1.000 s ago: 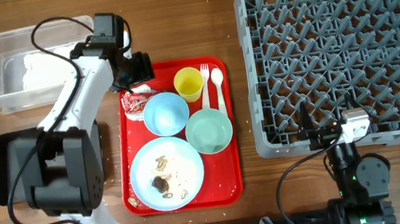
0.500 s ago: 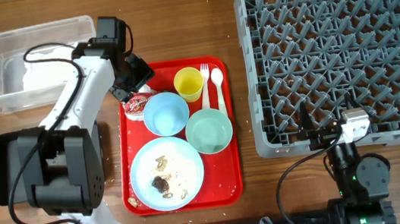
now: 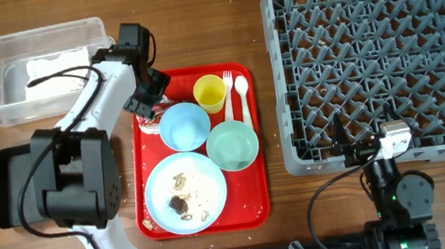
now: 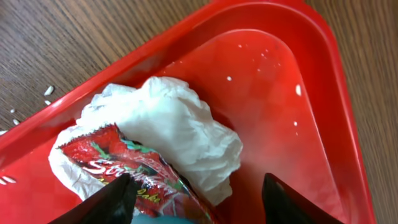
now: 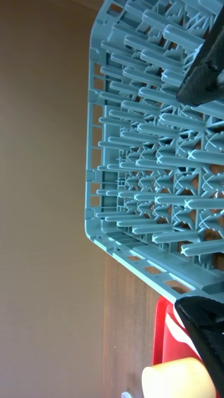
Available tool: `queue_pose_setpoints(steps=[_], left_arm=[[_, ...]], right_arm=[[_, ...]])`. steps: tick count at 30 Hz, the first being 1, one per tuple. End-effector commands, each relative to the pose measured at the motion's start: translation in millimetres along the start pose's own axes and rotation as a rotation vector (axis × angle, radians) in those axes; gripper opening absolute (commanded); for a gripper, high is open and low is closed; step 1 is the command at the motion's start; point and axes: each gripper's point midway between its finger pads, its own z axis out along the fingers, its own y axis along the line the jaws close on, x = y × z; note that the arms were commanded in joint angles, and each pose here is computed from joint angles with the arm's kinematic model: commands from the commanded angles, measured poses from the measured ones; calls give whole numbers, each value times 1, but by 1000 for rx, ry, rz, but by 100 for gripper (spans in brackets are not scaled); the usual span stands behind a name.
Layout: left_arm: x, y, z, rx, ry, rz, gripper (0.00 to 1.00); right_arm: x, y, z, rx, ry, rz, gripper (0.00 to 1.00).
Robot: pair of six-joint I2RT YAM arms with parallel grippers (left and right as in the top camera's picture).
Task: Sort waste into correct bins and load items into the dishwasher rack
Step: 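Return the left gripper to the tray and grasp the red wrapper, then carry the red wrapper with the left gripper into the clear bin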
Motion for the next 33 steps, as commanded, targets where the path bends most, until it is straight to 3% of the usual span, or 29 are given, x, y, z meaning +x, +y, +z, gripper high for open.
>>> queue_pose_setpoints(steps=[1,5,8,14,17,25,33], left_arm=[[0,6,9,-33,-18,-43,63],[-1,8,13,-49,-31,-47,58],[2,10,15,-60,-27,-46,49],[11,7,16,-62,-32,-18,48],[11,7,16,-71,-59,-5,32],[10,7,16,-72,-61,-5,4],[9,4,9,-55,-66,-5,4]], right_arm=[[0,1,0,-5,-1,8,100],[0,1,0,-5,-1,8,100],[0,1,0,-5,-1,8,100],[0,1,0,-5,-1,8,100],[0,1,0,-5,-1,8,100],[0,1,0,-5,-1,8,100],[0,1,0,-5,-1,8,100]])
